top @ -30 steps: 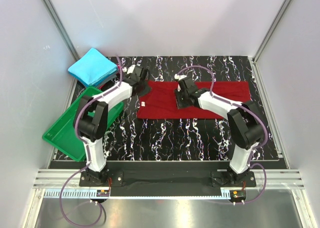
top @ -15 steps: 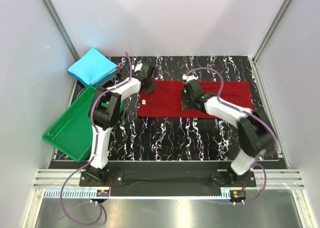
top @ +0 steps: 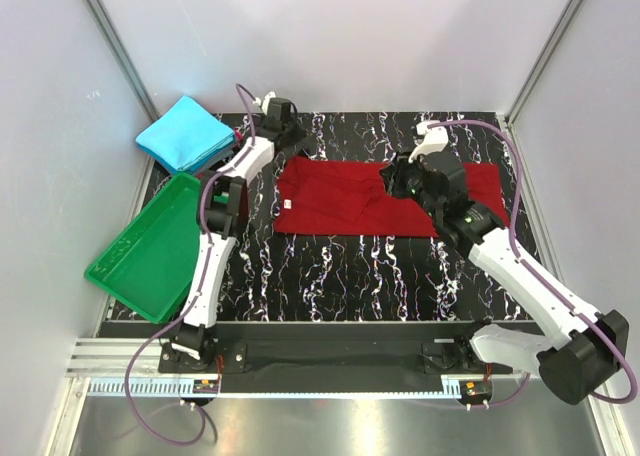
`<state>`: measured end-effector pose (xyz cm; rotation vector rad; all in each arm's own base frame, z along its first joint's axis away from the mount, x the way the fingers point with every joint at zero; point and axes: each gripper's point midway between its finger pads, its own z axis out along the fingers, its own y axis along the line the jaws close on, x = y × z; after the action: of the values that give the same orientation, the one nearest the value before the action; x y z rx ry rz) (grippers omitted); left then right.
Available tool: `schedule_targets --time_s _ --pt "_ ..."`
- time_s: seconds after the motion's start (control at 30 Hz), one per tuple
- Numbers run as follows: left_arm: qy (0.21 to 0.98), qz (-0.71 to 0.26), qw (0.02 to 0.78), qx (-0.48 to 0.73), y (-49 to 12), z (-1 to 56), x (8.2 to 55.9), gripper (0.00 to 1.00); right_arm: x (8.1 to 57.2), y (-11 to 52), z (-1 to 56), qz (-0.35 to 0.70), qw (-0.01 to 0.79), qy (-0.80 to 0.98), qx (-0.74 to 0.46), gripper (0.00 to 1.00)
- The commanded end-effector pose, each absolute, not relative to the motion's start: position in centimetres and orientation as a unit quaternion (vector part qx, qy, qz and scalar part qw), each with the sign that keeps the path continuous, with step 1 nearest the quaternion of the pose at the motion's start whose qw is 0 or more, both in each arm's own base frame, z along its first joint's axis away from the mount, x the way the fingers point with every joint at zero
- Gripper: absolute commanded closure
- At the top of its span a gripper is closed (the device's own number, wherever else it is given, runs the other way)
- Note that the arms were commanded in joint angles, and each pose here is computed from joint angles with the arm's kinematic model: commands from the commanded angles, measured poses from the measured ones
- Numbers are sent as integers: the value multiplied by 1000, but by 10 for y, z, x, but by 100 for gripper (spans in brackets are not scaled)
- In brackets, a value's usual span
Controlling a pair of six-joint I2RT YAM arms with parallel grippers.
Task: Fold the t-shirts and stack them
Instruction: Fold the tshirt
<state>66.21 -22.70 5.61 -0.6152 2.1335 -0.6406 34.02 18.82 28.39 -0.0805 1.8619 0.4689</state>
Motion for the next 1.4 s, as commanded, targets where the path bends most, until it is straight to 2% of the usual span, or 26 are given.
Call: schedule_targets --time_s 0.0,0.07,0.17,0.3,0.43,0.57,0.7,1.1,1.2,1.3,1.37 --pt "767 -343 519 -153 -244 219 658 80 341 192 271 207 550 809 -23 65" --pt "765 -334 535 -129 -240 251 629 80 341 195 263 214 538 815 -16 65" --pt "789 -316 512 -127 -231 247 579 81 337 199 255 229 524 820 -6 66" --pt "829 -287 448 -173 -209 207 523 100 332 199 250 236 518 822 -6 66" --pt "861 -261 406 -158 -210 168 467 100 328 199 250 240 518 821 -10 66" --pt "900 -188 370 -136 -217 125 434 100 327 202 250 247 515 821 -16 66" --pt "923 -182 316 -124 -234 85 407 100 325 201 250 247 518 819 -18 66" --pt "969 -24 227 -92 -214 6 410 100 324 194 268 244 545 802 -16 66" --pt "970 -10 221 -104 -208 -2 433 100 324 190 274 240 554 797 -7 66" --pt "968 -65 199 -138 -210 -11 467 100 326 184 279 232 565 792 4 66" --pt "959 -84 224 -155 -206 -7 510 100 330 174 279 211 575 790 25 66"
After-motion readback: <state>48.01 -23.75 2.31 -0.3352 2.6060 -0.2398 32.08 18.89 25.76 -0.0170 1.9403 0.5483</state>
